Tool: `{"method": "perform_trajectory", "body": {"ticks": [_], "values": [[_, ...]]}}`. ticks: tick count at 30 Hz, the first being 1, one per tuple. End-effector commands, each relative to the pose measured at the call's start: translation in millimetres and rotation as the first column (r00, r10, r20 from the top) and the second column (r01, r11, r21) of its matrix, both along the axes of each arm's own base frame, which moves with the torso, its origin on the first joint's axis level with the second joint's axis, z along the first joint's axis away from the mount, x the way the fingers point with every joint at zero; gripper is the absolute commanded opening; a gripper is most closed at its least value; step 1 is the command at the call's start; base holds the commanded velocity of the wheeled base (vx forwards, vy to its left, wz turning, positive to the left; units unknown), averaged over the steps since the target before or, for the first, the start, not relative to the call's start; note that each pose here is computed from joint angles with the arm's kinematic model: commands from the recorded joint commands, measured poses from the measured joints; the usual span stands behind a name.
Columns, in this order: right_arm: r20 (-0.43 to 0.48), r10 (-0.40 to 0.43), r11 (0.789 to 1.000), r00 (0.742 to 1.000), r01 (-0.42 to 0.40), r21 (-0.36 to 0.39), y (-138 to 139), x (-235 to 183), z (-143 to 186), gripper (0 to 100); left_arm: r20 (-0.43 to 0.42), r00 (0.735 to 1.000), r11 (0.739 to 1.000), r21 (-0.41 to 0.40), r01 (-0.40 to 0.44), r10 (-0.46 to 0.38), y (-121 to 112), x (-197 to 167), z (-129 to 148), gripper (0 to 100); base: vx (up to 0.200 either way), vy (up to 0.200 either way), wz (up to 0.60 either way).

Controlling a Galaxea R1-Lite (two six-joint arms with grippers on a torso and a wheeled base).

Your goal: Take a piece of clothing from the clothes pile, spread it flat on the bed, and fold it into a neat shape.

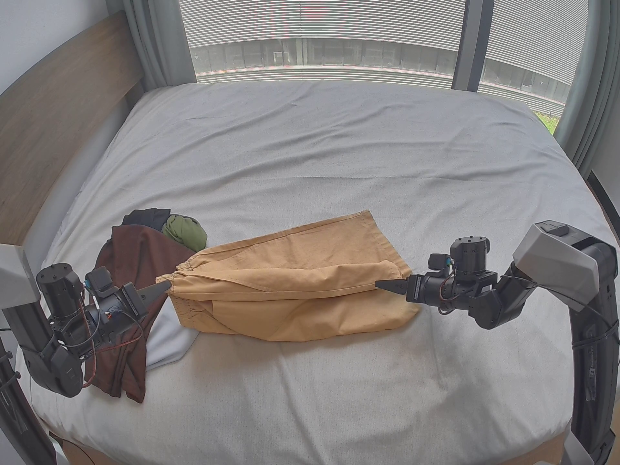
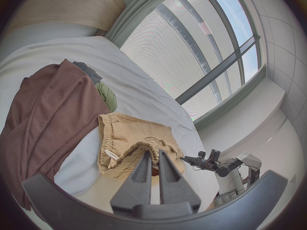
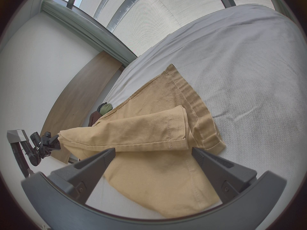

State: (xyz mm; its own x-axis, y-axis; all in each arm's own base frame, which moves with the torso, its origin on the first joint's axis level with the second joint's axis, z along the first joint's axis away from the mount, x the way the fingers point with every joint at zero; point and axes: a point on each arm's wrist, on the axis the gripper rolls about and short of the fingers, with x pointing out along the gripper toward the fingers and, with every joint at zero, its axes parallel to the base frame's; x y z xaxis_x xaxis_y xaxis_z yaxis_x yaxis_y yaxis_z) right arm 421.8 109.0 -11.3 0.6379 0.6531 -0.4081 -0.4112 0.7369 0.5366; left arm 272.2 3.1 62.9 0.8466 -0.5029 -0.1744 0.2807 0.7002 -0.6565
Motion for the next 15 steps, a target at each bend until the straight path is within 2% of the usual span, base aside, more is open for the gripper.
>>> {"method": "perform_trajectory", "body": {"ticks": [1, 9, 12, 13, 15], "values": [[-0.004, -0.008, 1.000, 1.000, 0.008, -0.007, 4, 7, -14, 100, -0.003, 1.000, 1.000, -0.001, 0.002, -0.002, -1, 0, -1, 0, 0.000, 0.000, 0.00], [0.017, -0.007, 1.000, 1.000, 0.007, 0.000, 9, 9, -12, 100, -0.017, 1.000, 1.000, 0.001, 0.002, -0.002, 0, 0, -5, 0, 0.000, 0.000, 0.00], [0.016, -0.013, 0.999, 1.000, 0.012, 0.037, 15, 7, -7, 100, -0.017, 1.000, 1.000, 0.001, 0.002, -0.002, -1, 0, -5, 0, 0.000, 0.000, 0.00], [0.019, -0.014, 0.999, 1.000, 0.013, 0.040, 15, 8, -6, 0, -0.017, 1.000, 1.000, 0.001, 0.004, -0.004, -1, 0, -5, 0, 0.000, 0.000, 0.00], [0.027, -0.014, 0.999, 1.000, 0.013, 0.043, 16, 8, -5, 0, -0.017, 1.000, 1.000, 0.001, 0.004, -0.004, -1, 0, -5, 0, 0.000, 0.000, 0.00]]}}
